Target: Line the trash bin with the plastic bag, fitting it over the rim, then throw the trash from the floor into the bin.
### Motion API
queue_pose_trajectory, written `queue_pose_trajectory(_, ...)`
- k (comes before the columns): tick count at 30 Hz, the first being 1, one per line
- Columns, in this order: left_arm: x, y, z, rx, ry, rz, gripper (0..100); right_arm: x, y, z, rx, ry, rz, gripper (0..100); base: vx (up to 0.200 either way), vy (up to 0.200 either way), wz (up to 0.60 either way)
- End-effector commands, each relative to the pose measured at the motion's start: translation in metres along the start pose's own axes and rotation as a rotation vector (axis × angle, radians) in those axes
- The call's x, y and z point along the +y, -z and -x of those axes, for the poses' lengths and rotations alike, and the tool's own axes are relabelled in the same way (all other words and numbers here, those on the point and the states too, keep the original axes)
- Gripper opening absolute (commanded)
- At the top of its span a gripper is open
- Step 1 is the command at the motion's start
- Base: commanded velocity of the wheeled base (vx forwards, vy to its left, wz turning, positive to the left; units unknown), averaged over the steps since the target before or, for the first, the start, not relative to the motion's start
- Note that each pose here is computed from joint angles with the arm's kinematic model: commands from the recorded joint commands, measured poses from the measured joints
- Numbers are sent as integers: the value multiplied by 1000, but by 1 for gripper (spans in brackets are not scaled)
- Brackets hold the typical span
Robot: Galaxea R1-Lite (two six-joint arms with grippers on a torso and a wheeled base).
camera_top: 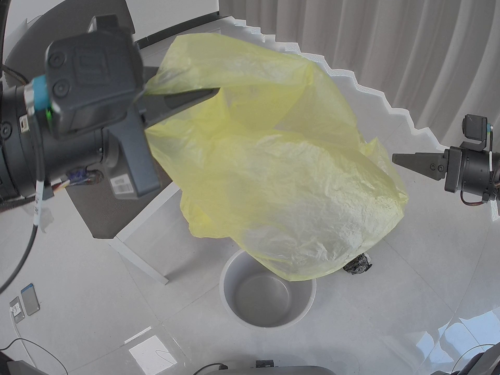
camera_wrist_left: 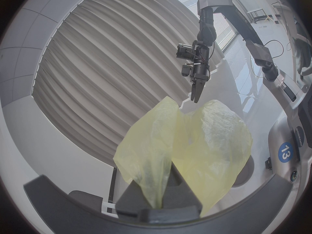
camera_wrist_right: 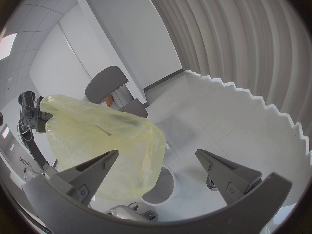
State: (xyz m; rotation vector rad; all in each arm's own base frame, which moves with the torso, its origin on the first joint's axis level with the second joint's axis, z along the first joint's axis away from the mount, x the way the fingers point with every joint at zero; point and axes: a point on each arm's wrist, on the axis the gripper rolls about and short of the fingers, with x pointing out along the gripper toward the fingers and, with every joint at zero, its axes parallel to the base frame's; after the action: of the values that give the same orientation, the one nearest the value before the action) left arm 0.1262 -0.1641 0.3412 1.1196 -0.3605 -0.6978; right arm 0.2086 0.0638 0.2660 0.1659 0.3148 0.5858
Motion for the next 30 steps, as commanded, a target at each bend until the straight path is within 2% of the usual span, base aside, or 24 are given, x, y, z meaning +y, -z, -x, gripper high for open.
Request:
queue_pose_trajectory(1,0,-2,0,-8,0,1,0,-4,5,-21,47,-12,-12,100,0,0,0)
queue_pose_trajectory(4,1,-3,2,-14,-7,2,0,-8,11,-44,93,-41,-23,100,0,0,0)
queue_pose_trajectory(7,2,-3,5,-17,-12,3,0,-10,14,-58,87,-57,-20,100,0,0,0)
queue_pose_trajectory(15,3,-2,7,-17,-17,12,0,-6,17,-59,69,-75,-1,100,0,0,0)
queue_pose_trajectory(16,3,-2,7,-17,-17,12,0,-6,17,-59,68,-75,-1,0,0,0,0)
queue_pose_trajectory(22,2,-2,7,-18,-11,22,0,-5,17,-58,76,-74,-4,0,0,0,0)
queue_pose_trajectory(23,0,-4,5,-30,-2,88,0,-5,18,-59,79,-75,-4,0,0,0,0)
queue_pose_trajectory(25,-1,-6,6,-41,0,123,0,-5,18,-59,80,-76,-6,0,0,0,0)
queue_pose_trajectory(26,0,-9,4,-54,-8,179,0,-5,18,-60,78,-72,-6,0,0,0,0)
queue_pose_trajectory(30,2,-9,0,-56,-28,233,0,-5,18,-61,80,-68,-10,0,0,0,0)
